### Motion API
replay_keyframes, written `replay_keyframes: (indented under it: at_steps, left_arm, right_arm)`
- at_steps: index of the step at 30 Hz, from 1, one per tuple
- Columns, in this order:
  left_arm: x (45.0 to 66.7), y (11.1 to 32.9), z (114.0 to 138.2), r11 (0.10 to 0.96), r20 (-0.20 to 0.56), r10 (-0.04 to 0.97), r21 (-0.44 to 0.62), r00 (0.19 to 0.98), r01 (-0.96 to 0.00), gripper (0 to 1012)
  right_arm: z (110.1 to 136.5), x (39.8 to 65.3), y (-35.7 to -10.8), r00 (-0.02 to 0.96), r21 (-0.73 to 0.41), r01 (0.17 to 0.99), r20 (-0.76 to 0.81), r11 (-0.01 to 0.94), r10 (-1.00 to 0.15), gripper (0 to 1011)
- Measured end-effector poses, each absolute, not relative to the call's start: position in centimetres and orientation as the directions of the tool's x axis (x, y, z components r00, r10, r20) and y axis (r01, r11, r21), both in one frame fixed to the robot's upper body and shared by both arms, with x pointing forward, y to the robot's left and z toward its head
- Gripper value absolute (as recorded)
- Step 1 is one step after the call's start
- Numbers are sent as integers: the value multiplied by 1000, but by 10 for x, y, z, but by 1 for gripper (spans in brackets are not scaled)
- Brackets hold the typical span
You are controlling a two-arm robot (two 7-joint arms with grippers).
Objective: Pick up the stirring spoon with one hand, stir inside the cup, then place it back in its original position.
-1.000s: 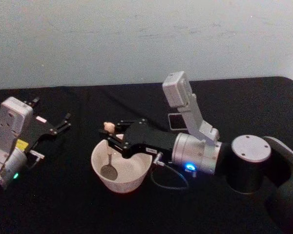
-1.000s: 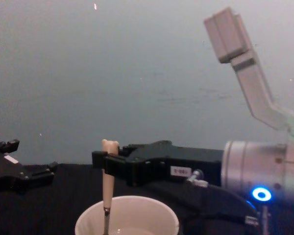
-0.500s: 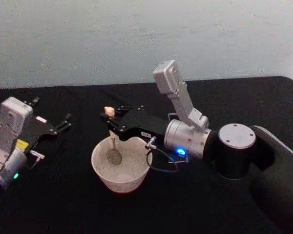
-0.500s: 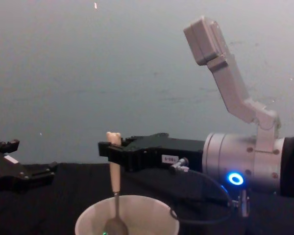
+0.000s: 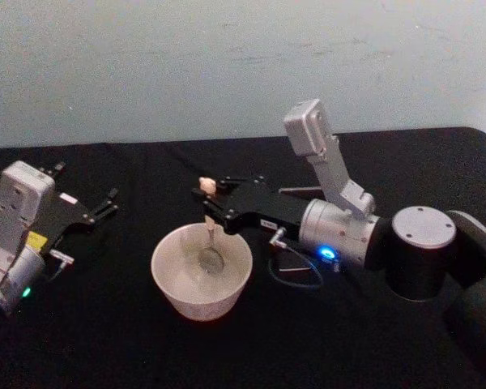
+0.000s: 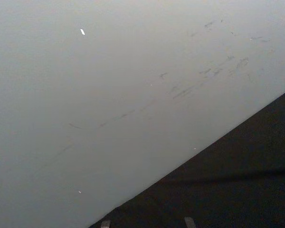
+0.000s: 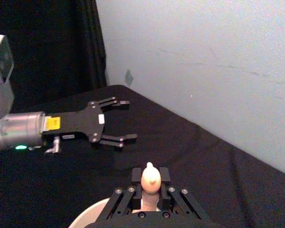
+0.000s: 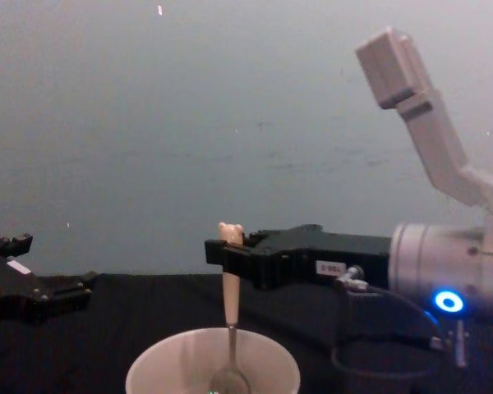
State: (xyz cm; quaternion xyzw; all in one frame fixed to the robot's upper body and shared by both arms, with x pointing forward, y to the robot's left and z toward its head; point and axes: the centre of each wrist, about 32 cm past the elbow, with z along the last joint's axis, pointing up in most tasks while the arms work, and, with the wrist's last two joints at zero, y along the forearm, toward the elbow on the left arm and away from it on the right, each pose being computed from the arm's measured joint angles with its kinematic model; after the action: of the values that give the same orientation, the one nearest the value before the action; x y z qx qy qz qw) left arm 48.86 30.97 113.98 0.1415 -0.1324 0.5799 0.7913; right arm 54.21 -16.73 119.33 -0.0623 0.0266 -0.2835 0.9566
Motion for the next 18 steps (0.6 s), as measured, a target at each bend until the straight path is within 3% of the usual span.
replay_keyframes:
  at_steps: [18]
  left_arm:
    - [489,310,1140,287,374,880,70,292,-955,1001]
  right_arm:
    - [1198,516,-175,871,-125,477,-67,870,-487,215]
